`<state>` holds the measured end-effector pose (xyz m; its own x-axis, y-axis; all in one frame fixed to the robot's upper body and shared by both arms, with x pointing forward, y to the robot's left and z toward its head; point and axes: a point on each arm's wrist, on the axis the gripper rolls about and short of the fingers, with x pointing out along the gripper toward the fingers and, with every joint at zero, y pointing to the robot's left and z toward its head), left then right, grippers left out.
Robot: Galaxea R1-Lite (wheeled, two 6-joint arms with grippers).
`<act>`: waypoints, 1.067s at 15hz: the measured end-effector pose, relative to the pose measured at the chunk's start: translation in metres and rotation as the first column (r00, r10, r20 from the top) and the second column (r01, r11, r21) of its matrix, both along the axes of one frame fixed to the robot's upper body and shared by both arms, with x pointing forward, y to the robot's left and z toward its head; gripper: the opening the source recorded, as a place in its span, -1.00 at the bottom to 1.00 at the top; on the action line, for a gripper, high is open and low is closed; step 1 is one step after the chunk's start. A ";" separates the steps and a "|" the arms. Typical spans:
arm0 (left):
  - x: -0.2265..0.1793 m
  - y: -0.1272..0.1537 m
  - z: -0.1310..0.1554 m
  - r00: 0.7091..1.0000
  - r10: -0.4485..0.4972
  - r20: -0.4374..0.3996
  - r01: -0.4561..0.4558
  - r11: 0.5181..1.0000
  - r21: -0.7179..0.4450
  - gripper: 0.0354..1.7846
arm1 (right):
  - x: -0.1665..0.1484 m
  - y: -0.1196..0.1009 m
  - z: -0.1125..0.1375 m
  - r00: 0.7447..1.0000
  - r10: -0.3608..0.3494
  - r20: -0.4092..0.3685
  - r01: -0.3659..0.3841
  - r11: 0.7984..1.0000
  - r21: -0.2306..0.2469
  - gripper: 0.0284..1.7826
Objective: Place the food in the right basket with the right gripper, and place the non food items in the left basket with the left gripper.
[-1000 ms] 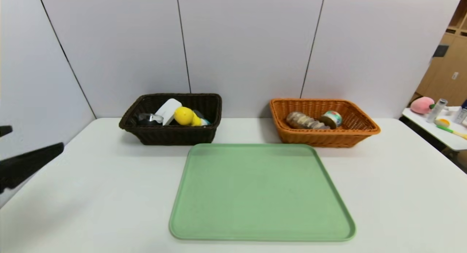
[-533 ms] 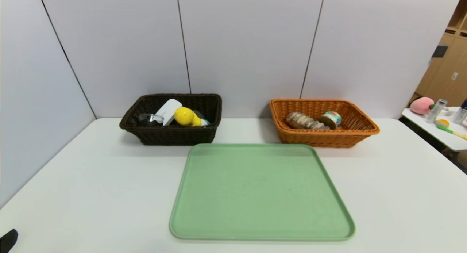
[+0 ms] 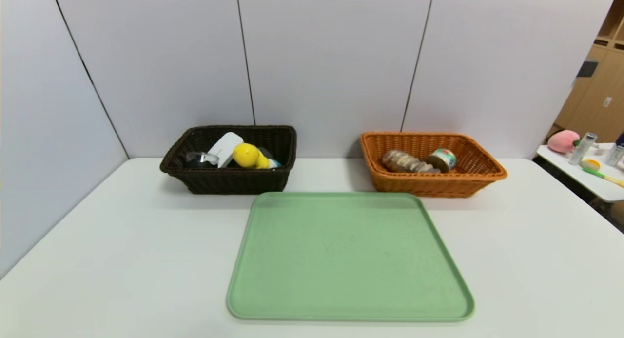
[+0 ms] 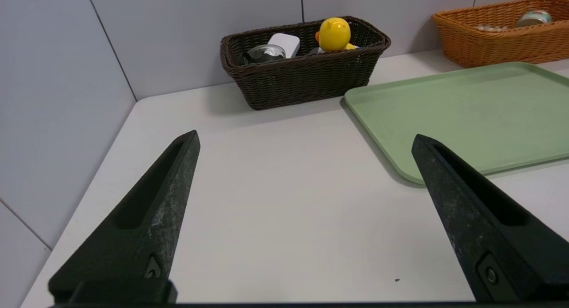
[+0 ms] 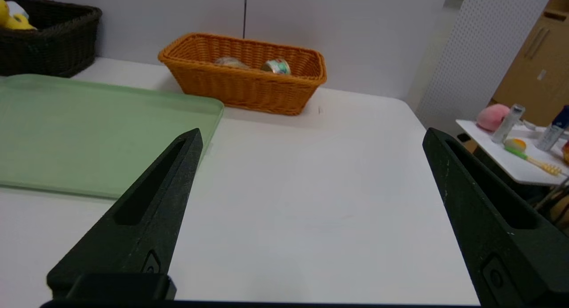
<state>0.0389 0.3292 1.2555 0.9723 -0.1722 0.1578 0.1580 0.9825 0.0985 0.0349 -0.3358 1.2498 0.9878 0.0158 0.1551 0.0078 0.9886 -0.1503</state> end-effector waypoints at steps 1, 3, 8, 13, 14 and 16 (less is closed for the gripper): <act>0.000 0.000 -0.003 1.000 0.008 0.011 -0.008 1.000 0.000 0.89 | 0.007 0.000 -0.004 0.998 0.012 0.054 -0.011 1.000 -0.011 0.92; 0.001 0.001 -0.007 0.999 0.022 0.035 -0.022 1.000 0.000 0.89 | 0.015 0.001 -0.010 0.988 0.032 0.151 -0.029 0.999 -0.027 0.92; 0.019 0.002 -0.039 0.995 0.090 -0.033 -0.090 0.996 -0.003 0.89 | 0.029 0.001 -0.037 0.994 0.040 0.103 -0.037 0.999 -0.034 0.92; 0.029 0.003 -0.071 0.979 0.141 -0.146 -0.134 0.990 0.054 0.89 | 0.034 0.001 -0.066 0.989 0.028 -0.143 -0.032 0.999 -0.027 0.92; 0.030 0.003 -0.073 0.977 0.144 -0.158 -0.140 0.989 0.040 0.89 | 0.034 0.001 -0.068 0.987 0.027 -0.158 -0.031 0.999 -0.023 0.92; 0.030 0.004 -0.073 0.974 0.148 -0.173 -0.155 0.988 -0.026 0.89 | 0.034 0.001 -0.068 0.987 0.028 -0.159 -0.029 1.000 -0.006 0.92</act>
<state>0.0688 0.3330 1.1821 0.9998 -0.0177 -0.0079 0.0180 0.9989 0.0441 0.0689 -0.3353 1.1822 0.9990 0.0447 -0.0040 -0.0447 0.9867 -0.1560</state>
